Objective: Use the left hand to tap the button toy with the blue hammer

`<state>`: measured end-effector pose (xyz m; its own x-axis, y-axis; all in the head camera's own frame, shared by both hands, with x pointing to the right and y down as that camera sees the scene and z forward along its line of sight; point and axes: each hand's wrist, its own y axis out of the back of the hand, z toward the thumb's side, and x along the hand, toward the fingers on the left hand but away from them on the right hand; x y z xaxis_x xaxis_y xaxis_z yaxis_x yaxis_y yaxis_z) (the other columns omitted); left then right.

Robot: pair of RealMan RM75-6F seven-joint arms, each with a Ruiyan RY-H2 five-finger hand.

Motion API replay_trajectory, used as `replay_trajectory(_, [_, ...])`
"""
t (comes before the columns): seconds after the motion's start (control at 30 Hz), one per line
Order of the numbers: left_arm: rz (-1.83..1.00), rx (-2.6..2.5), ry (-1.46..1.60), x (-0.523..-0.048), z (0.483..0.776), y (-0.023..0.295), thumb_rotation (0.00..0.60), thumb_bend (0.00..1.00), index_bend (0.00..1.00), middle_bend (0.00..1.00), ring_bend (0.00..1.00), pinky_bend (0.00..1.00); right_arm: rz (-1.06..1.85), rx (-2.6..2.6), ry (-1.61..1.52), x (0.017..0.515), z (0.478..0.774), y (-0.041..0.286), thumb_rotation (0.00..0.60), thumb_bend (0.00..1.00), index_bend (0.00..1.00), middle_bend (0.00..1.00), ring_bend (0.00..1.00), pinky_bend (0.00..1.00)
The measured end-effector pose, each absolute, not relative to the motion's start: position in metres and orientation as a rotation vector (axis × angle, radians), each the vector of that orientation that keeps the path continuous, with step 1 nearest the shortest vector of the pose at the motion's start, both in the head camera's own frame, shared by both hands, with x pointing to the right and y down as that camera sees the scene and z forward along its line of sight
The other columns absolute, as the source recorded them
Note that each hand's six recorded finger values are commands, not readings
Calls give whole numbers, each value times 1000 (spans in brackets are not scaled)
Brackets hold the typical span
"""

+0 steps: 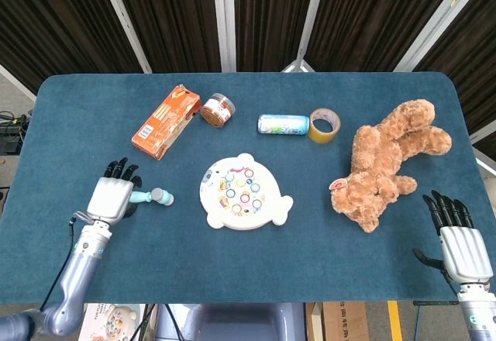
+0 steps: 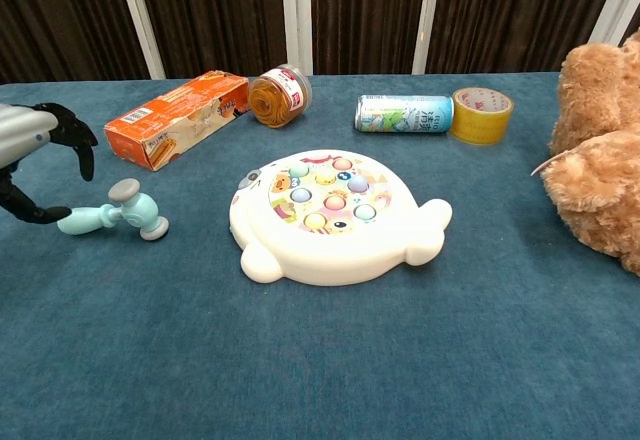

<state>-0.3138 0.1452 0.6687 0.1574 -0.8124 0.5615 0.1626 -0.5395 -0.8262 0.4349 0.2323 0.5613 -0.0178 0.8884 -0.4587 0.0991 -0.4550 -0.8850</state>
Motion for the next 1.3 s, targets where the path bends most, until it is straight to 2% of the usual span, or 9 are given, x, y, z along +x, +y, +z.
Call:
replay_trajectory(0.33, [-1522, -1630, 631, -295, 688, 149, 600, 340, 457, 174, 4, 116, 1541, -1615, -1053, 435, 561, 232, 600, 179, 0, 0, 0, 0])
replay_trajectory(0.83, [-1529, -1636, 652, -281, 698, 152, 600, 397, 479, 185, 4, 116, 1539, -1620, -1052, 435, 561, 233, 600, 180, 0, 0, 0, 0])
replay_trajectory(1.3, [-1541, -1637, 652, -280, 702, 153, 600, 407, 492, 192, 20, 116, 1543, -1621, -1053, 436, 561, 233, 600, 180, 0, 0, 0, 0])
